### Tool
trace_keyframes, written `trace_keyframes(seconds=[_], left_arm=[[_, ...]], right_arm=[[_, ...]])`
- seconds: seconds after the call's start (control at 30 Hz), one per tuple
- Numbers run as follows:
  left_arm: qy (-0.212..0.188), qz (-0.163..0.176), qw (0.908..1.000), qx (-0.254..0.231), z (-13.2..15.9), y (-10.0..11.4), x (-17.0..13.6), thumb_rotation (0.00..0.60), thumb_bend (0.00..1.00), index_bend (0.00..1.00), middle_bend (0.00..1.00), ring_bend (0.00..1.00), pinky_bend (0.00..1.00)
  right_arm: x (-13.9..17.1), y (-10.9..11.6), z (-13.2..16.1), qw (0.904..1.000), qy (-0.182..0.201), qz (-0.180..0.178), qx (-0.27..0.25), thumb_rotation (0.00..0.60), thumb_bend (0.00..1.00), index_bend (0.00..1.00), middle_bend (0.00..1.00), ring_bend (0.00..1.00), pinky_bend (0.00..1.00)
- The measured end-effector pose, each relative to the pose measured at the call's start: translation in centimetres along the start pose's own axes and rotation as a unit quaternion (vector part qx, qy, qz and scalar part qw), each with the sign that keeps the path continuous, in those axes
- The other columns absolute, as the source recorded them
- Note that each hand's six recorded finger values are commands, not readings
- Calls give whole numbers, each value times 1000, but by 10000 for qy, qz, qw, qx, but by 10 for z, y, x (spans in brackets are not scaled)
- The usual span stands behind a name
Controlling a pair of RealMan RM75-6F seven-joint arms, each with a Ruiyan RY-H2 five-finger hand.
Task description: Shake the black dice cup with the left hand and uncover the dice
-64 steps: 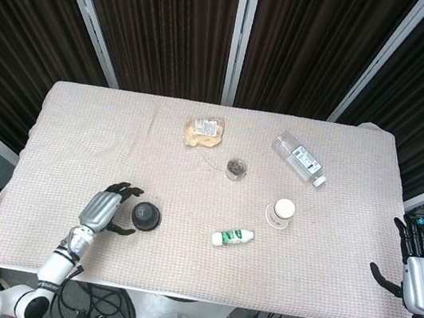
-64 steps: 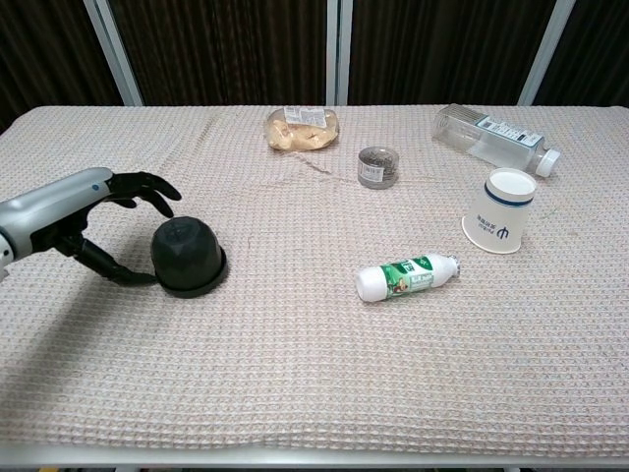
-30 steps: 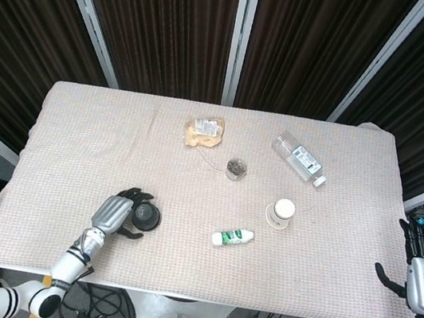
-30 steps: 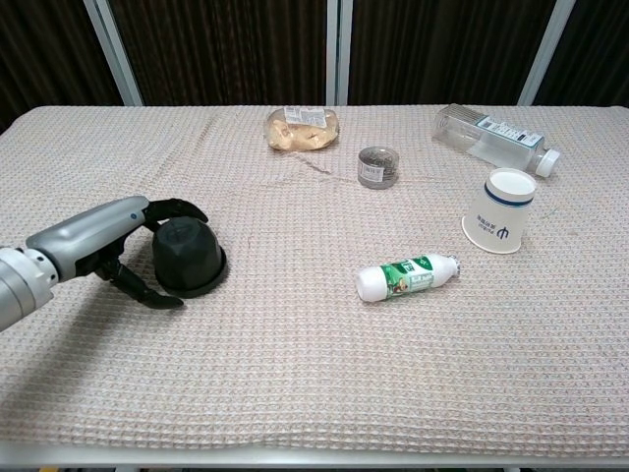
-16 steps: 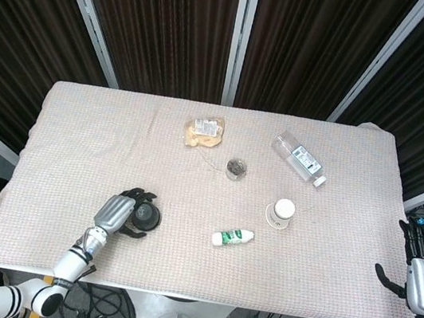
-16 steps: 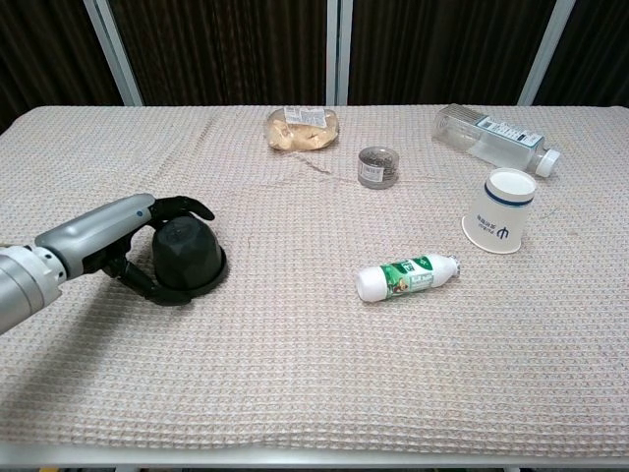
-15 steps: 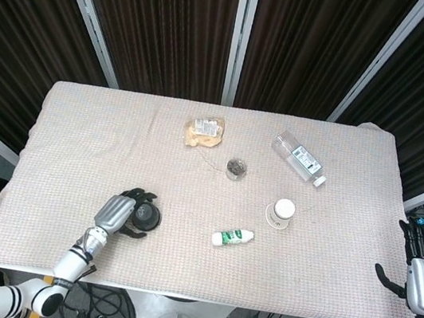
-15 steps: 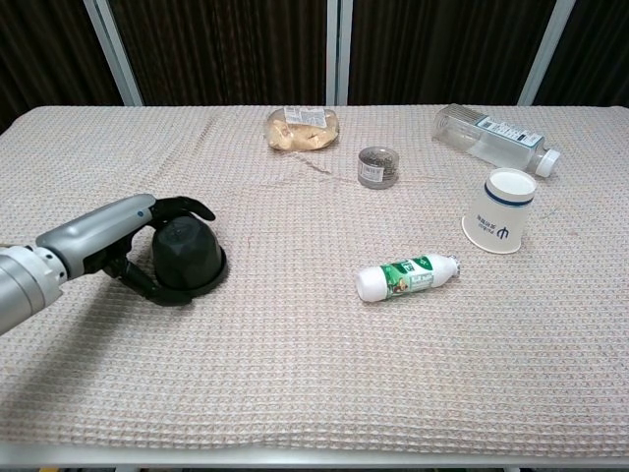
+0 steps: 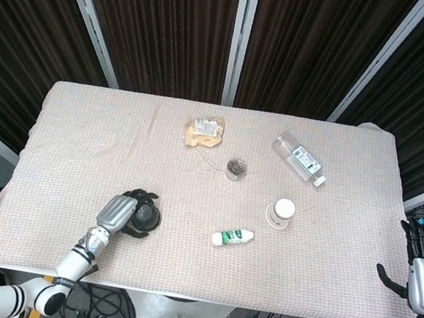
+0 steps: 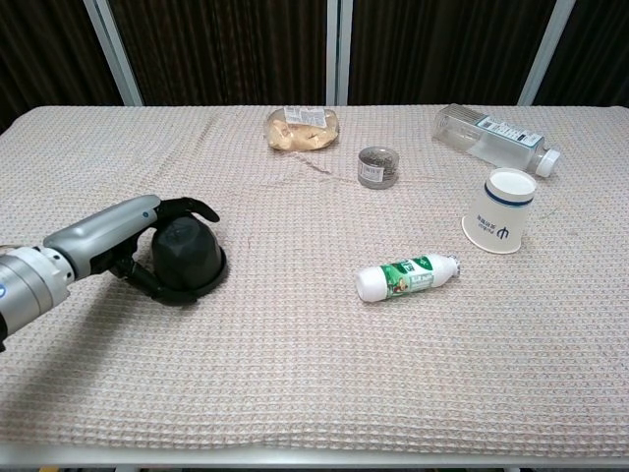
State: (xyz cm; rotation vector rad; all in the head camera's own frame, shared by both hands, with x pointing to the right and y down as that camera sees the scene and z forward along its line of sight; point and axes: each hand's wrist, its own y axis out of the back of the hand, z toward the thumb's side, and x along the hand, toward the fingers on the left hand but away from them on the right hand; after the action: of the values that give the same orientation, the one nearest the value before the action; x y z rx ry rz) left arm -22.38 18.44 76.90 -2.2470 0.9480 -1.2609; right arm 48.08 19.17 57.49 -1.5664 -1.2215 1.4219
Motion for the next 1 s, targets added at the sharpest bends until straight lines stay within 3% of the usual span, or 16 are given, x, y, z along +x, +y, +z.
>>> trace_keyframes(seconds=[0.37, 0.5, 0.8, 0.9, 1.0], left_arm=[[16, 38, 10000, 29, -1, 7, 2, 600, 173, 292, 384, 264, 332], [-94, 248, 9996, 126, 7, 27, 6, 600, 201, 380, 403, 288, 358], [-275, 586, 9964, 549, 26, 81, 16, 600, 203, 414, 413, 301, 374], [-212, 571, 9958, 681, 28, 95, 24, 600, 203, 414, 413, 301, 375], [-198, 343, 9973, 616, 34, 96, 31, 600, 204, 414, 413, 301, 376]], right_arm=[[0, 1, 0, 10000, -11, 6, 12, 600, 164, 0, 0, 0, 0], [0, 0, 1, 10000, -12, 15, 10, 600, 165, 0, 0, 0, 0], [0, 1, 4, 10000, 37, -5, -56, 600, 165, 0, 0, 0, 0], [1, 2, 5, 9999, 76, -26, -106, 600, 165, 0, 0, 0, 0], [1, 2, 5, 9998, 104, -35, -154, 600, 165, 0, 0, 0, 0]])
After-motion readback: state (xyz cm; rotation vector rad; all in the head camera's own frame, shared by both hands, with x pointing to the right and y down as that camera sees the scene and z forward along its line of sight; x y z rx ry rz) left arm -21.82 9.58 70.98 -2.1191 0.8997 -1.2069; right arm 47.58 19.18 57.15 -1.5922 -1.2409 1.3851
